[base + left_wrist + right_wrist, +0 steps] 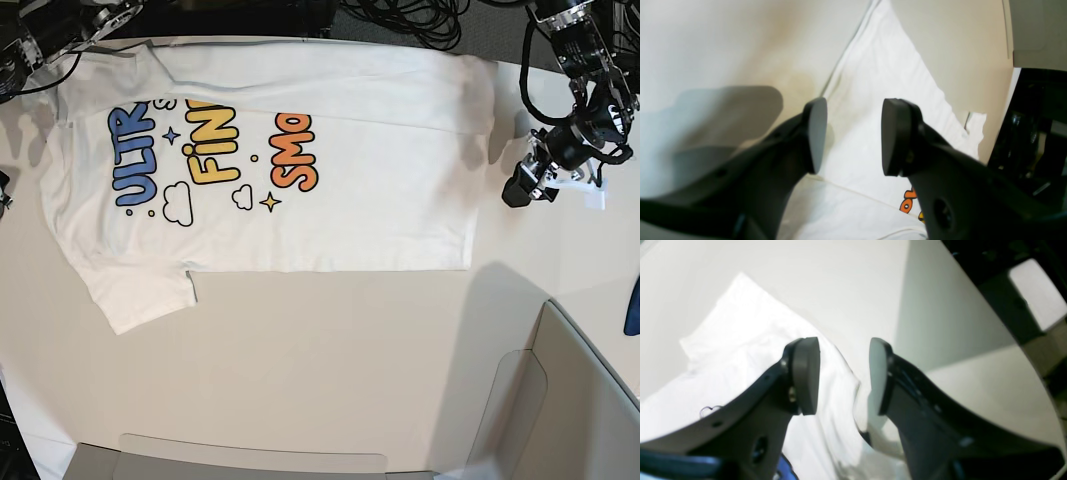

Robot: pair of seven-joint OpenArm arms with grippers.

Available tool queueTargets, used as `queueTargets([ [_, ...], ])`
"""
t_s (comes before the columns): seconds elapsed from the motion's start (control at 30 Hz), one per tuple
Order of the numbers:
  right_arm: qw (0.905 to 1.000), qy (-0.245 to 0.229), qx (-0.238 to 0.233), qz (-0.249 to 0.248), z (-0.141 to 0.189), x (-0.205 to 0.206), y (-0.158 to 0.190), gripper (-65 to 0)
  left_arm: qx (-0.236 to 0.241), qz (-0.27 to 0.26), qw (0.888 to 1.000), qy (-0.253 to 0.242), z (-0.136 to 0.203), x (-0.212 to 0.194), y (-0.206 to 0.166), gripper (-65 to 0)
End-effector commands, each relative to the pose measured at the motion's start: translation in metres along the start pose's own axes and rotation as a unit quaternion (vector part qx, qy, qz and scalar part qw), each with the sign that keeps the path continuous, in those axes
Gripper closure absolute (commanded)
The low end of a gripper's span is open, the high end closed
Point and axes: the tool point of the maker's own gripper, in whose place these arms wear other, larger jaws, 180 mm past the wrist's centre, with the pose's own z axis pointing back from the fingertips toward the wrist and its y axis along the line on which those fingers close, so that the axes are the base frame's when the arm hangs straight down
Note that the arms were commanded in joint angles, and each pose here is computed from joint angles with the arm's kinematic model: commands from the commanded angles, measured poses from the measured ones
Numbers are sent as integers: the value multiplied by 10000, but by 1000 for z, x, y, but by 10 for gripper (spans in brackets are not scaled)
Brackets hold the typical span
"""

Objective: Layout the t-shirt on the table in an organized manner, then fold the t-shirt properly
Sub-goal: 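Release the shirt and move both grippers back over the shirt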

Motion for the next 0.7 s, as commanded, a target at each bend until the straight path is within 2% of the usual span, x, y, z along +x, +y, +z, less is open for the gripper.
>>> queueTargets([
  [0.0, 9998, -194, 43, 30, 1, 15, 0, -245, -141, -90, 9998, -101, 2, 11, -10, -267],
  [0.1, 9997, -73, 158, -191, -12, 12, -1, -245, -307, -291, 9990, -112, -5, 17, -13, -267],
  [0.23, 9995, 41, 276, -178, -22, 11, -3, -245, -513, -381, 9979, -72, -19, 25, -13, -267],
  [0.43, 9965, 246, 672, 430, -43, 20, 2, -245, -660, -244, 9975, 108, -46, 37, -12, -267],
  [0.67, 9837, 635, 1147, 1230, -67, 23, 26, -244, -326, -924, 9945, 382, -80, 39, -20, -267],
])
